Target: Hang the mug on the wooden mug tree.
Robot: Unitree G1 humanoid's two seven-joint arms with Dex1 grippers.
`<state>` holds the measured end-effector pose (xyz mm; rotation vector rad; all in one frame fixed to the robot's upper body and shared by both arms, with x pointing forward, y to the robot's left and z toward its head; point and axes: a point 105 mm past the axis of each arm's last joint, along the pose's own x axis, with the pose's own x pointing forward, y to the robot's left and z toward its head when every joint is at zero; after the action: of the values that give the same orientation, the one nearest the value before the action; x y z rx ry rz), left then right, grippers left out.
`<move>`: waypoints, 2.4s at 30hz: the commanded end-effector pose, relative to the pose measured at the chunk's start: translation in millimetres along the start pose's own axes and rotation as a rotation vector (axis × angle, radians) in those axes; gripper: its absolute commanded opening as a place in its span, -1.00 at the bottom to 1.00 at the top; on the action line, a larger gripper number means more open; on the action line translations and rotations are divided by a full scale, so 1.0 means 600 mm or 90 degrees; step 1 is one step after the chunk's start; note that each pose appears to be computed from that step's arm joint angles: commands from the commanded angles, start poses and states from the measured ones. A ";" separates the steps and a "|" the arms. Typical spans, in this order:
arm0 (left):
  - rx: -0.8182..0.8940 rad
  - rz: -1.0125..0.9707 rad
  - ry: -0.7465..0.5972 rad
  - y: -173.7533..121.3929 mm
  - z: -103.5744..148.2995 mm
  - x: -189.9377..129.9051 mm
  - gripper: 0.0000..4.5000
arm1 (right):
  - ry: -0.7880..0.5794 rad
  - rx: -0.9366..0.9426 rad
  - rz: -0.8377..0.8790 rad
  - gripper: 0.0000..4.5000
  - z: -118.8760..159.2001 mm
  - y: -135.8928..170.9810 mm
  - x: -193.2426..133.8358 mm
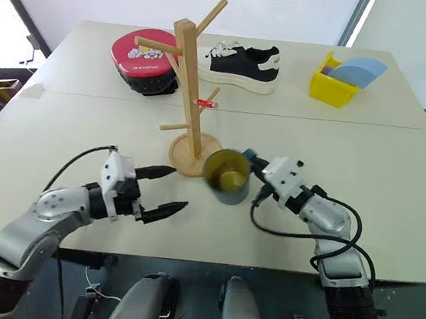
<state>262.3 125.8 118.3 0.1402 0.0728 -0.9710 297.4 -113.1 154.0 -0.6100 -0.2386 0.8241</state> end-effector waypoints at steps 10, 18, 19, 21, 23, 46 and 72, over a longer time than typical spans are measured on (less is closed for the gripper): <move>0.036 0.032 -0.027 0.047 0.026 -0.035 1.00 | -0.046 -0.101 -0.022 -0.96 0.135 -0.057 0.030; 0.001 0.028 -0.073 0.051 0.057 -0.049 1.00 | -0.044 -0.087 -0.034 -0.96 0.146 -0.073 0.043; 0.000 0.028 -0.074 0.050 0.059 -0.049 1.00 | -0.044 -0.087 -0.034 -0.96 0.146 -0.074 0.044; 0.000 0.028 -0.075 0.050 0.062 -0.051 1.00 | -0.043 -0.087 -0.034 -0.96 0.145 -0.076 0.048; 0.001 0.026 -0.075 0.049 0.067 -0.052 1.00 | -0.043 -0.088 -0.035 -0.96 0.145 -0.079 0.054; 0.007 0.033 -0.115 0.039 0.126 -0.075 1.00 | -0.018 -0.074 -0.023 -0.69 0.122 -0.081 0.124; -0.029 0.565 -0.008 0.201 -0.071 -0.165 1.00 | 0.029 0.287 -0.320 0.06 -0.117 -0.116 -0.081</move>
<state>306.1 274.7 88.0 0.0672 0.0652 -0.1187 336.2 -206.8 126.8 -0.1221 -0.0742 0.3995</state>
